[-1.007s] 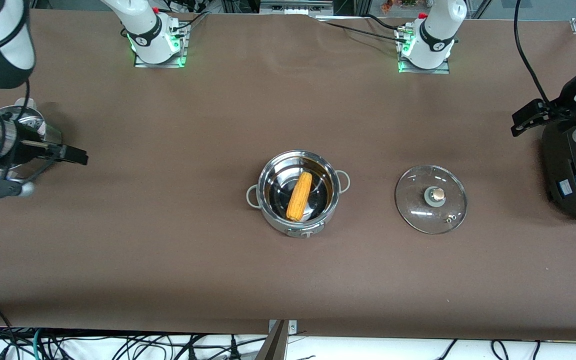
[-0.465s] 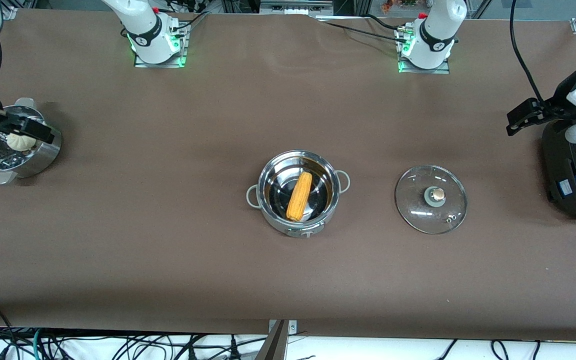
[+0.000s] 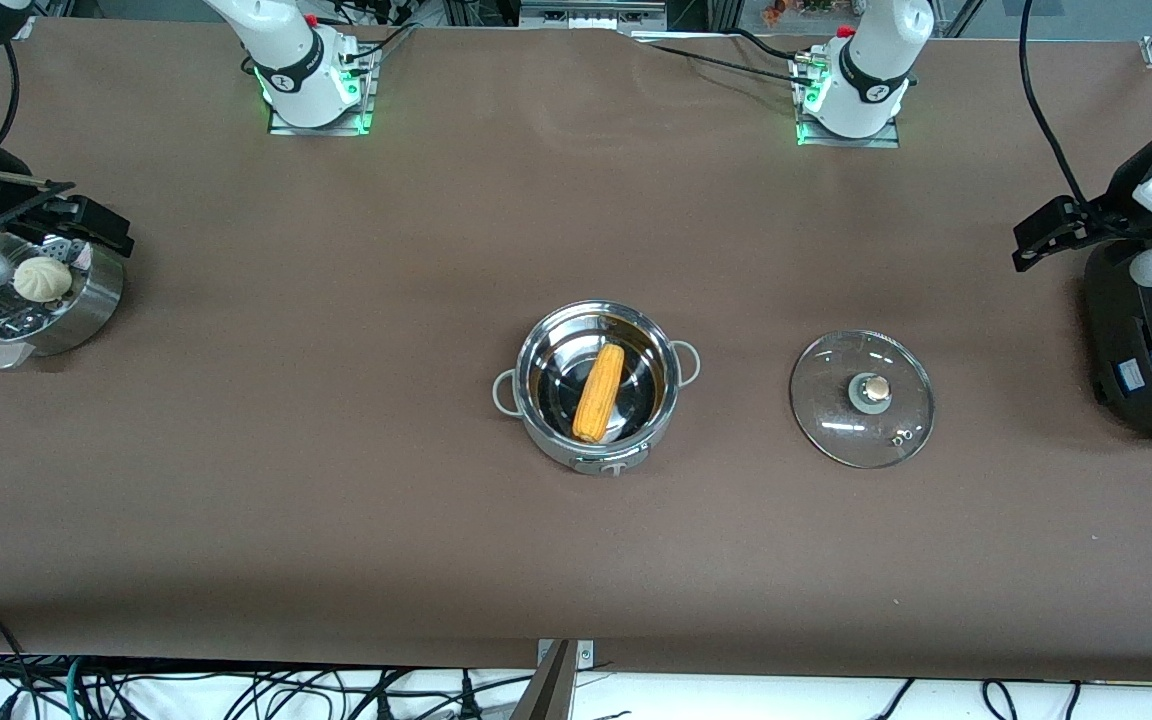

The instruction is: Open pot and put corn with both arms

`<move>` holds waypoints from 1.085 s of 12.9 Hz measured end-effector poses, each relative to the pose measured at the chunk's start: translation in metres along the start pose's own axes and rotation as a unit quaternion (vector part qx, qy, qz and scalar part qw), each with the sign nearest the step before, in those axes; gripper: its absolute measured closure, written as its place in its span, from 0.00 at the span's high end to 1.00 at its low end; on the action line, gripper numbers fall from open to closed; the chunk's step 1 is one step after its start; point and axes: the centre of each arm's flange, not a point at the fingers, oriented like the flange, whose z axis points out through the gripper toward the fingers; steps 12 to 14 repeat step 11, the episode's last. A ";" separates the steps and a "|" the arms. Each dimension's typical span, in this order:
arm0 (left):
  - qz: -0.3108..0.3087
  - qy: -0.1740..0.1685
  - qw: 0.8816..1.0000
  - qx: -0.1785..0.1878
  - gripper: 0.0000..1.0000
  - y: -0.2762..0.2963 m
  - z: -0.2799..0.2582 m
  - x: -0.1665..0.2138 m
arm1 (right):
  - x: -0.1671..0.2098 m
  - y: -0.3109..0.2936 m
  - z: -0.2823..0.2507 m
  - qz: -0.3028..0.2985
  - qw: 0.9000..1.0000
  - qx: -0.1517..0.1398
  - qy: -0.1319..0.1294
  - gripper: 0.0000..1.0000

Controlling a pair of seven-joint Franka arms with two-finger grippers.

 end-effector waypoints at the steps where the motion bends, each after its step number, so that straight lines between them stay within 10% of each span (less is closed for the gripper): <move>1: 0.000 0.000 1.000 0.000 1.00 0.000 0.000 0.000 | 0.004 0.005 0.005 -0.007 1.000 0.000 -0.004 1.00; 14: -0.003 0.000 1.000 0.000 1.00 -0.003 0.000 0.000 | 0.015 0.011 0.012 -0.027 1.000 0.002 -0.006 1.00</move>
